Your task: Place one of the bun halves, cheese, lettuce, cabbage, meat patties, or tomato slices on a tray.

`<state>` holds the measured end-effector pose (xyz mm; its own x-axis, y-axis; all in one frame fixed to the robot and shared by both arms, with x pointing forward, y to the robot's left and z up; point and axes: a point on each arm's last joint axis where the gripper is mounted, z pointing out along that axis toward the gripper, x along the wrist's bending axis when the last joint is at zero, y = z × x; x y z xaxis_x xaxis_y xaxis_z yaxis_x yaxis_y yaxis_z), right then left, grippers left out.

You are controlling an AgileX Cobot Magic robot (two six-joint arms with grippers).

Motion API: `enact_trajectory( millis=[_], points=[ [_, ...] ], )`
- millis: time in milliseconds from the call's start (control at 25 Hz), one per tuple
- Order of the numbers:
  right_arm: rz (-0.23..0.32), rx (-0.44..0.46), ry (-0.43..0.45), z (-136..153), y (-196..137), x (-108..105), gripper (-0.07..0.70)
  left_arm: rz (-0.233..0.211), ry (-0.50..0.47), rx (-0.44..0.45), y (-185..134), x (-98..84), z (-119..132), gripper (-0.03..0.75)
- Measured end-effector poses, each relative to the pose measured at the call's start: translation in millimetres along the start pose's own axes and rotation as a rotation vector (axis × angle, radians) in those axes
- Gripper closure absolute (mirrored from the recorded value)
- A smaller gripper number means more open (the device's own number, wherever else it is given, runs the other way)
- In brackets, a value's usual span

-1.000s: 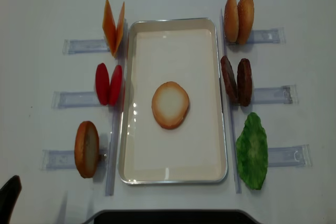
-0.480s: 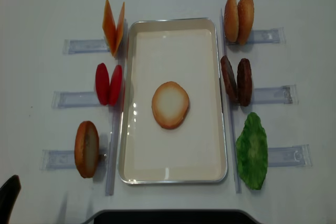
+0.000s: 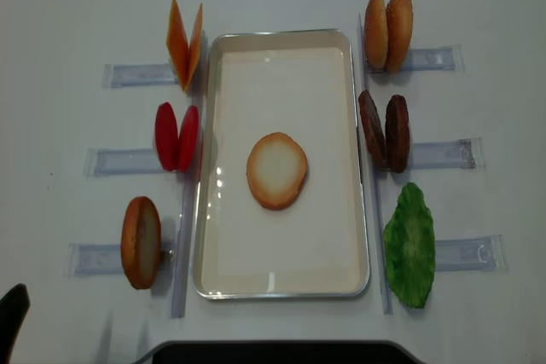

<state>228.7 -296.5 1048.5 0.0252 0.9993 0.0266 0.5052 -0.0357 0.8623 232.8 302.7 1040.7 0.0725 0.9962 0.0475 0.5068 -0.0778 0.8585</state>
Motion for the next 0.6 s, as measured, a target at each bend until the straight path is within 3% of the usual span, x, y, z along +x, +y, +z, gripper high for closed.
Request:
enact_trajectory(
  millis=[600],
  points=[
    [0.0,0.0,0.0,0.0,0.0,0.0,0.16,0.0,0.0,0.0,0.0,0.0,0.0,0.307]
  ],
)
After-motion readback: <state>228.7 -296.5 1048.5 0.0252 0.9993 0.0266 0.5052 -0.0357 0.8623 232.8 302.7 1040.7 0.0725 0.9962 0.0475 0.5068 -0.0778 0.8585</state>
